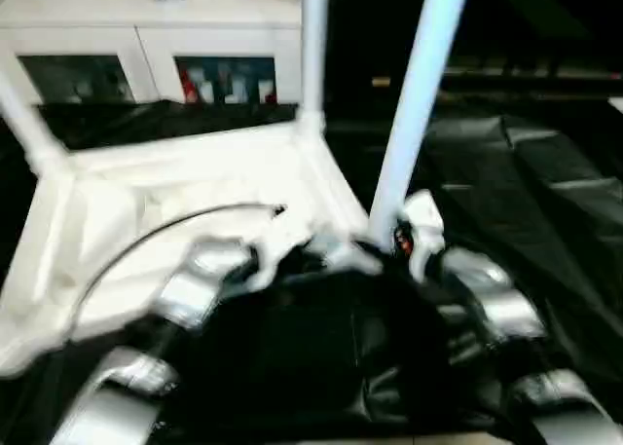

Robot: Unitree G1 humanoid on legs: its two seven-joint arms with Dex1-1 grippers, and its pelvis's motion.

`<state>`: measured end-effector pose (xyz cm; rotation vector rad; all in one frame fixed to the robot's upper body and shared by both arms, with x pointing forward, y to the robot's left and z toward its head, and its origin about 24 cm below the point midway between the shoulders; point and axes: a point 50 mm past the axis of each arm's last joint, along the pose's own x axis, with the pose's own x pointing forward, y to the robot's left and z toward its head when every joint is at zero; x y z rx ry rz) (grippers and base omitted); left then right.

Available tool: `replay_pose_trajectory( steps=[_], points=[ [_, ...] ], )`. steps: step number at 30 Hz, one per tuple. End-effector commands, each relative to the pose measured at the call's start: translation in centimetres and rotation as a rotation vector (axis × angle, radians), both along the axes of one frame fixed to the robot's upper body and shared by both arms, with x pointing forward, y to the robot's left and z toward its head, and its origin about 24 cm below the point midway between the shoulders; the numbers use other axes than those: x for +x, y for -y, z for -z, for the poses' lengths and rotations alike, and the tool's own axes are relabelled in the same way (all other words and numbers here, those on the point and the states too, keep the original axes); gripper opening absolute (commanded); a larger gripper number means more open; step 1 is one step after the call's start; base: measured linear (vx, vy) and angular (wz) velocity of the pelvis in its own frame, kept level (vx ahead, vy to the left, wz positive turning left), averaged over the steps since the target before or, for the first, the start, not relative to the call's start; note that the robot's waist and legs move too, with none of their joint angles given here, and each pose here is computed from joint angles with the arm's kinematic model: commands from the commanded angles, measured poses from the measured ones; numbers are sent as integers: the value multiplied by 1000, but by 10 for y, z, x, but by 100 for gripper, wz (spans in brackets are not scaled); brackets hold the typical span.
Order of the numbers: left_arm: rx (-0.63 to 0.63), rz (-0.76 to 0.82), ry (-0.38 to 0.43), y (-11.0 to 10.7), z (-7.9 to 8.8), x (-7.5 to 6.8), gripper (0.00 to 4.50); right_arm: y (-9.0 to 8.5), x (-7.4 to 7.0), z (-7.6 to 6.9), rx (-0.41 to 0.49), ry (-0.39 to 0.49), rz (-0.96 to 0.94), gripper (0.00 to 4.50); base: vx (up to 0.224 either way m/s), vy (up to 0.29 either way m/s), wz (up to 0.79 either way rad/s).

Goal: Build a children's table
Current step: Rotate leg to tighten

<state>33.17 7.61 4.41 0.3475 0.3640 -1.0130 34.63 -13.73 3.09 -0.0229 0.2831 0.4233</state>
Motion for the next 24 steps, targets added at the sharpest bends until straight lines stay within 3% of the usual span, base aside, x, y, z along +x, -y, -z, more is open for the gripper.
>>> replay_pose_trajectory(
  steps=[1,5,8,9,10,15,18,20,21,24],
  points=[
    [-9,-147,22,8,-2,9,0,8,-3,25,-4,-150,238,269,0,0,0],
    [-35,-98,55,39,-6,4,0,0,5,23,-30,-152,337,269,0,0,0],
    [-25,-63,60,44,-4,0,0,-1,8,21,-36,-144,344,269,0,0,0],
    [-22,-66,54,43,-3,0,0,-1,9,20,-33,-138,341,269,0,0,0],
    [-19,-72,50,41,-2,0,0,-2,11,18,-22,-126,331,324,0,0,0],
    [-1,-94,55,32,0,3,0,-5,15,10,-14,-61,292,359,0,0,0],
    [13,-81,64,21,0,5,0,-3,19,-4,-18,39,198,385,0,0,0],
    [14,-80,63,19,0,5,0,-3,19,-6,-13,57,176,394,0,0,0],
    [22,-64,66,13,0,5,0,1,17,-11,-22,103,94,403,0,0,0],
    [30,-31,81,3,-1,5,0,7,9,-14,-41,133,-62,428,0,0,0]
  ],
)
